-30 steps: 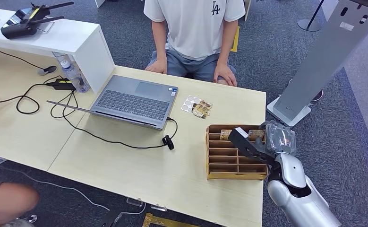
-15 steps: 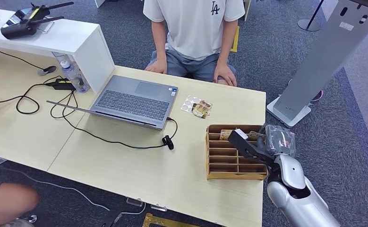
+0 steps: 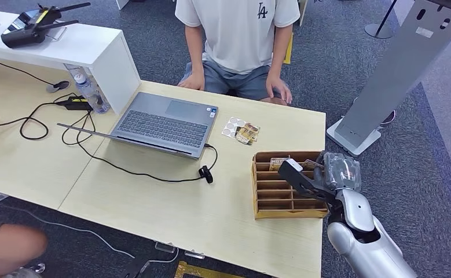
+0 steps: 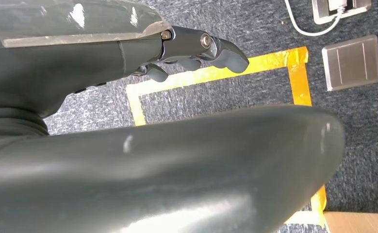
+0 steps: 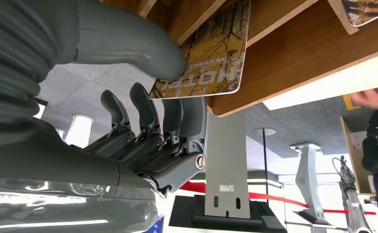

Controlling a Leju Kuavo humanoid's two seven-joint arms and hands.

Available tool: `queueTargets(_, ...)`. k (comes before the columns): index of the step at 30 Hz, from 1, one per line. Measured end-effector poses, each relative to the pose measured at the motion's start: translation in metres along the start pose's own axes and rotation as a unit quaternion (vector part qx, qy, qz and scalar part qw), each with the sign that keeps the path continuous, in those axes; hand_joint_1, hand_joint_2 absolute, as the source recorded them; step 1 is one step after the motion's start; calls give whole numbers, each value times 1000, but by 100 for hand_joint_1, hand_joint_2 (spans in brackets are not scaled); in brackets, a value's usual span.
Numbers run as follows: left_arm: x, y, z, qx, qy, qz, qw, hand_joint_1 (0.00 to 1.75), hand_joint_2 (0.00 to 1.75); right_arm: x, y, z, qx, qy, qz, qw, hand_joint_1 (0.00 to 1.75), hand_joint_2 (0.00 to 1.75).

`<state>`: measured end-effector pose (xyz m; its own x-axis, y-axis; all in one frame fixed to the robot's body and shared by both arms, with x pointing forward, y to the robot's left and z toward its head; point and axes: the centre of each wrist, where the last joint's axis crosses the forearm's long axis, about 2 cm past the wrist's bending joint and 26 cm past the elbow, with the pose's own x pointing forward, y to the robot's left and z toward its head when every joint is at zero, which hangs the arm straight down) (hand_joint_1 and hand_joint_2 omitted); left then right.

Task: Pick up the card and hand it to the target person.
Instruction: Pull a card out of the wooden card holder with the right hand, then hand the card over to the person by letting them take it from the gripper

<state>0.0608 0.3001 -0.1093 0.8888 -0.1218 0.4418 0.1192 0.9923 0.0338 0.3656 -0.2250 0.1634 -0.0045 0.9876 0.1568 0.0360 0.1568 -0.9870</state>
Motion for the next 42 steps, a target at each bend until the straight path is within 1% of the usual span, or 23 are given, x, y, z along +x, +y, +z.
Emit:
queueTargets(10, 0, 0, 0, 5, -3, 2, 1000, 0, 0, 3, -4, 0, -3, 0, -5, 1000, 140, 175)
queueTargets(12, 0, 0, 0, 5, -3, 3, 1000, 0, 0, 5, -12, -1, -14, -1, -6, 1000, 140, 175)
queueTargets(16, 0, 0, 0, 5, 0, 3, 1000, 0, 0, 10, -36, -3, -47, -8, -9, 999, 140, 175)
queueTargets(21, -1, 0, 0, 6, 3, 6, 1000, 0, 0, 18, -69, 1, -106, -31, -17, 994, 140, 175)
queueTargets(24, -1, 0, 0, 6, 4, 8, 1000, 0, 0, 22, -82, 5, -133, -48, -27, 990, 140, 175)
queueTargets(27, -1, 0, 0, 6, 4, 9, 1000, 0, 0, 26, -89, 10, -154, -66, -37, 985, 140, 175)
queueTargets(30, -1, 0, 0, 5, 4, 9, 1000, 0, 0, 28, -88, 14, -171, -86, -51, 980, 140, 175)
queueTargets(34, -1, 0, 0, 3, 4, 9, 1000, 0, 0, 29, -80, 20, -200, -112, -70, 971, 140, 175)
queueTargets(42, 0, -3, 0, -8, 2, 4, 1000, 0, 0, 28, -53, 25, -260, -161, -104, 946, 140, 175)
